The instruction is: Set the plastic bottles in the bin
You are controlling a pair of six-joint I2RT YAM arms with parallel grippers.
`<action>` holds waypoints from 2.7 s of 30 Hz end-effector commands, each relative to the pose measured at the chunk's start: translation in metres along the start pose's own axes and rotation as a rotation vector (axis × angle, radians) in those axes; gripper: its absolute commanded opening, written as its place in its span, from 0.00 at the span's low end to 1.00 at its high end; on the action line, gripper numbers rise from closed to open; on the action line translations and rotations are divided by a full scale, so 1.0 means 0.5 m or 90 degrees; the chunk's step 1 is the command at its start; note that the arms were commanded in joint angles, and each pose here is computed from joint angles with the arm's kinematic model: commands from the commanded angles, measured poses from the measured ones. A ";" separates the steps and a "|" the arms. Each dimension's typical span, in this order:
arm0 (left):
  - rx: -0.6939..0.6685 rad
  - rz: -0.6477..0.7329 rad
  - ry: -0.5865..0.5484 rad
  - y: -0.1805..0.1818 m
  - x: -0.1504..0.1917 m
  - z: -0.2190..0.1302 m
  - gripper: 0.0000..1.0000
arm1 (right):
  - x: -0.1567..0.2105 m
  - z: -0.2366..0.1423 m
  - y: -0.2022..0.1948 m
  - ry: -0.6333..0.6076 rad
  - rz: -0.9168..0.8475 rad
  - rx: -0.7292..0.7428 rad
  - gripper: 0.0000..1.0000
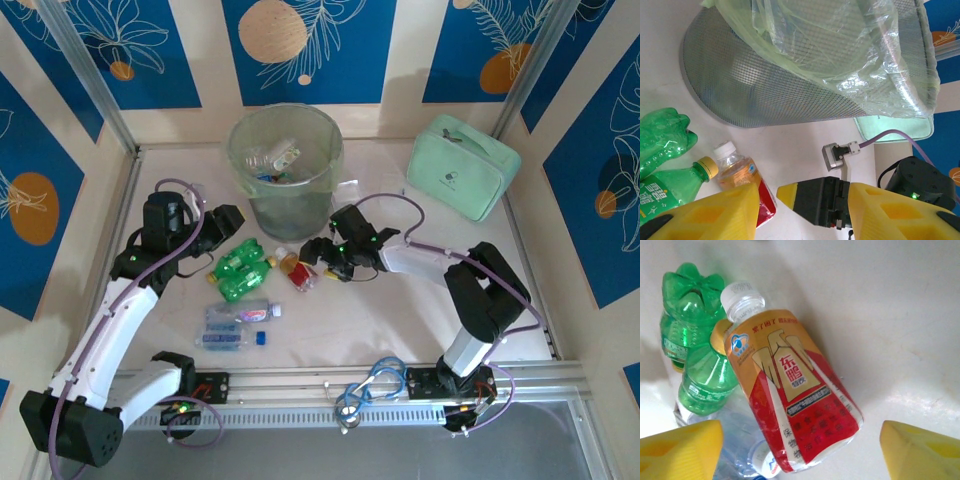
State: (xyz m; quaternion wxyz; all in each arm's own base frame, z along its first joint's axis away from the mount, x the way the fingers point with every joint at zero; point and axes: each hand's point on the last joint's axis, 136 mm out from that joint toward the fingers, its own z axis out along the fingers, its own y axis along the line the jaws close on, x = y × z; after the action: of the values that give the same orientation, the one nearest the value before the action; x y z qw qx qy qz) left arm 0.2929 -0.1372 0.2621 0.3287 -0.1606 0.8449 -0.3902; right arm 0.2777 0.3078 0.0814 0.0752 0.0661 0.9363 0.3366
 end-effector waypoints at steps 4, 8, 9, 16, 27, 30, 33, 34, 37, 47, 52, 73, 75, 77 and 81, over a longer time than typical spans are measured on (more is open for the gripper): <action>0.008 0.024 -0.005 -0.013 -0.004 -0.008 0.50 | -0.004 0.001 -0.008 0.020 -0.149 0.101 0.97; 0.003 0.026 -0.008 -0.010 -0.005 -0.008 0.50 | 0.015 0.028 0.022 0.058 -0.200 0.058 0.98; 0.004 0.024 -0.009 -0.011 -0.005 -0.008 0.50 | 0.021 0.035 0.027 0.066 -0.212 0.055 0.98; -0.005 0.027 -0.015 -0.009 -0.010 -0.012 0.50 | 0.045 0.071 0.040 0.093 -0.248 0.083 0.97; 0.002 0.021 -0.015 -0.013 -0.012 -0.011 0.50 | 0.066 0.101 0.019 0.114 -0.256 0.124 0.81; 0.002 0.021 -0.015 -0.013 -0.012 -0.011 0.50 | 0.073 0.108 0.012 0.119 -0.263 0.143 0.81; 0.003 0.020 -0.014 -0.013 -0.011 -0.010 0.50 | 0.079 0.112 0.007 0.122 -0.265 0.153 0.76; 0.004 0.019 -0.014 -0.013 -0.010 -0.010 0.50 | 0.079 0.112 0.008 0.120 -0.266 0.153 0.74; 0.005 0.022 -0.015 -0.013 -0.011 -0.011 0.50 | 0.082 0.104 0.014 0.110 -0.276 0.156 0.67; 0.025 0.041 -0.020 -0.042 -0.025 -0.019 0.54 | 0.095 0.018 0.059 0.055 -0.341 0.168 0.60; 0.048 0.070 -0.011 -0.083 -0.040 -0.031 0.64 | 0.124 -0.077 0.104 0.010 -0.405 0.161 0.60; 0.232 0.165 0.238 -0.317 0.085 0.009 0.59 | 0.107 -0.415 0.209 -0.212 -0.564 0.102 0.62; 0.232 0.169 0.248 -0.318 0.093 0.012 0.57 | 0.104 -0.419 0.218 -0.218 -0.569 0.102 0.62; 0.234 0.169 0.254 -0.320 0.099 0.012 0.58 | 0.101 -0.418 0.223 -0.220 -0.572 0.103 0.62; 0.245 0.171 0.276 -0.325 0.118 0.015 0.60 | 0.095 -0.408 0.230 -0.216 -0.575 0.115 0.62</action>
State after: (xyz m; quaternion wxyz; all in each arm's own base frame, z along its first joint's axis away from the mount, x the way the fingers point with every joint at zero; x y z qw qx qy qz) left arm 0.2691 -0.2676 0.3526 0.2285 0.0747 0.8257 -0.5103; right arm 0.1972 0.2736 0.2955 0.3441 -0.2807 0.8779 0.1792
